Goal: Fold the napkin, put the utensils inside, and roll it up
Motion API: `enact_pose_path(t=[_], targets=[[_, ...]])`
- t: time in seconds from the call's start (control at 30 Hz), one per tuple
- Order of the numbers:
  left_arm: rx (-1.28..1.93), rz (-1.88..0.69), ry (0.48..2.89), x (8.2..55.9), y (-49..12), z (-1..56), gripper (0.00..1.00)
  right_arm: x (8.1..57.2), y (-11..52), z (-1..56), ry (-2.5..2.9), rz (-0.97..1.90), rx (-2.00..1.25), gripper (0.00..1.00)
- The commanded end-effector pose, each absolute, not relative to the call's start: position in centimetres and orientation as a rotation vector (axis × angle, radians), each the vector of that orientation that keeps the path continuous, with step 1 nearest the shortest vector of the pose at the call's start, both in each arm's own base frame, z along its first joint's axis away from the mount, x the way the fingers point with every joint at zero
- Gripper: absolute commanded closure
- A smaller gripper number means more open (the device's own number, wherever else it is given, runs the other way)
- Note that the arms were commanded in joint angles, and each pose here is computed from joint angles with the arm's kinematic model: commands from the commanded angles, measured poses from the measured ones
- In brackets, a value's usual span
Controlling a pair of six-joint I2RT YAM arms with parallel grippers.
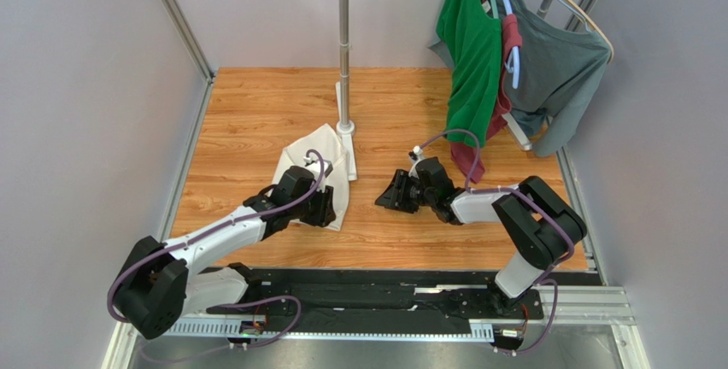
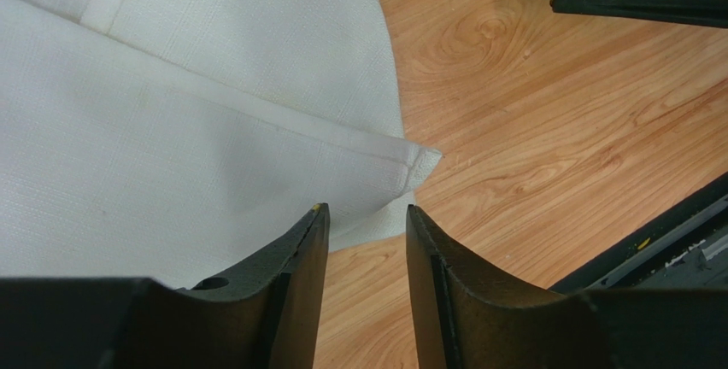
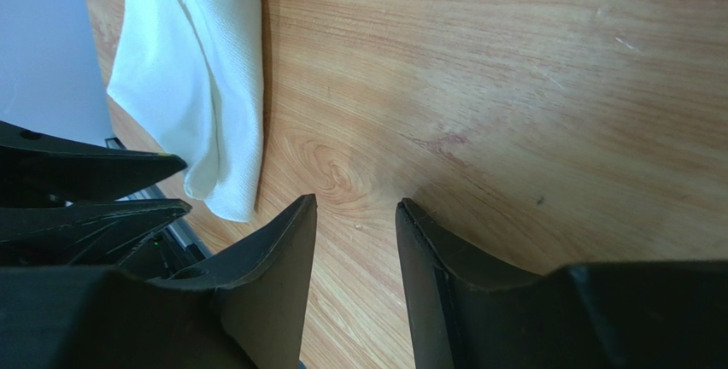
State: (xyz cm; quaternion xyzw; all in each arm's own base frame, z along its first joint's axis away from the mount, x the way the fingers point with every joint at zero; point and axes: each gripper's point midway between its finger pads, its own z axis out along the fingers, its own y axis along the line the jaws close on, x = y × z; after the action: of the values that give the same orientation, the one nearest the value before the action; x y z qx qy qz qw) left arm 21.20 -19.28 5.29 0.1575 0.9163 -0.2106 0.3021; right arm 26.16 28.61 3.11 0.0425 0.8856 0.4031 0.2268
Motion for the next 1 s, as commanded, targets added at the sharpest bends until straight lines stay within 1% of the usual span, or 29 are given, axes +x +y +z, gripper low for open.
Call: enact_pose_path(t=[0.0,0.07,0.17,0.2,0.27,0.3,0.37,0.4,0.5,0.67,0.87,0.97], targets=[[0.391,-0.597,2.329,21.8,-19.7,9.3,0.48,26.1,28.4,4.2,2.442,1.020,0.034,0.54],[0.366,-0.641,2.264,21.8,-19.9,11.2,0.39,25.7,29.1,5.1,2.435,1.016,-0.020,0.54],[0.303,-0.634,2.192,22.3,-19.3,13.3,0.33,25.6,30.9,6.9,2.396,1.043,-0.078,0.54],[0.279,-0.614,2.191,22.4,-18.9,13.4,0.29,25.7,31.3,7.4,2.384,1.053,-0.086,0.54],[0.169,-0.513,2.185,23.5,-17.3,13.6,0.25,25.9,32.8,8.7,2.348,1.085,-0.110,0.54],[0.130,-0.453,2.220,23.5,-16.4,13.0,0.23,25.9,33.3,8.5,2.355,1.092,-0.113,0.54],[0.007,-0.303,2.245,24.8,-14.2,12.7,0.23,26.1,34.8,9.6,2.323,1.149,-0.114,0.55],[-0.054,-0.251,2.277,24.9,-13.1,12.3,0.23,26.2,35.2,9.2,2.331,1.160,-0.109,0.55],[-0.209,-0.204,2.283,26.4,-11.0,12.7,0.23,26.2,37.2,10.0,2.312,1.233,-0.125,0.55],[-0.303,-0.322,2.252,27.3,-10.6,13.3,0.23,25.4,39.3,8.6,2.364,1.228,-0.160,0.55],[-0.327,-0.348,2.271,26.8,-10.5,12.1,0.23,24.0,40.3,7.2,2.419,1.212,-0.185,0.56],[-0.336,-0.350,2.280,26.6,-10.5,11.6,0.23,23.2,40.6,6.5,2.446,1.185,-0.210,0.59]])
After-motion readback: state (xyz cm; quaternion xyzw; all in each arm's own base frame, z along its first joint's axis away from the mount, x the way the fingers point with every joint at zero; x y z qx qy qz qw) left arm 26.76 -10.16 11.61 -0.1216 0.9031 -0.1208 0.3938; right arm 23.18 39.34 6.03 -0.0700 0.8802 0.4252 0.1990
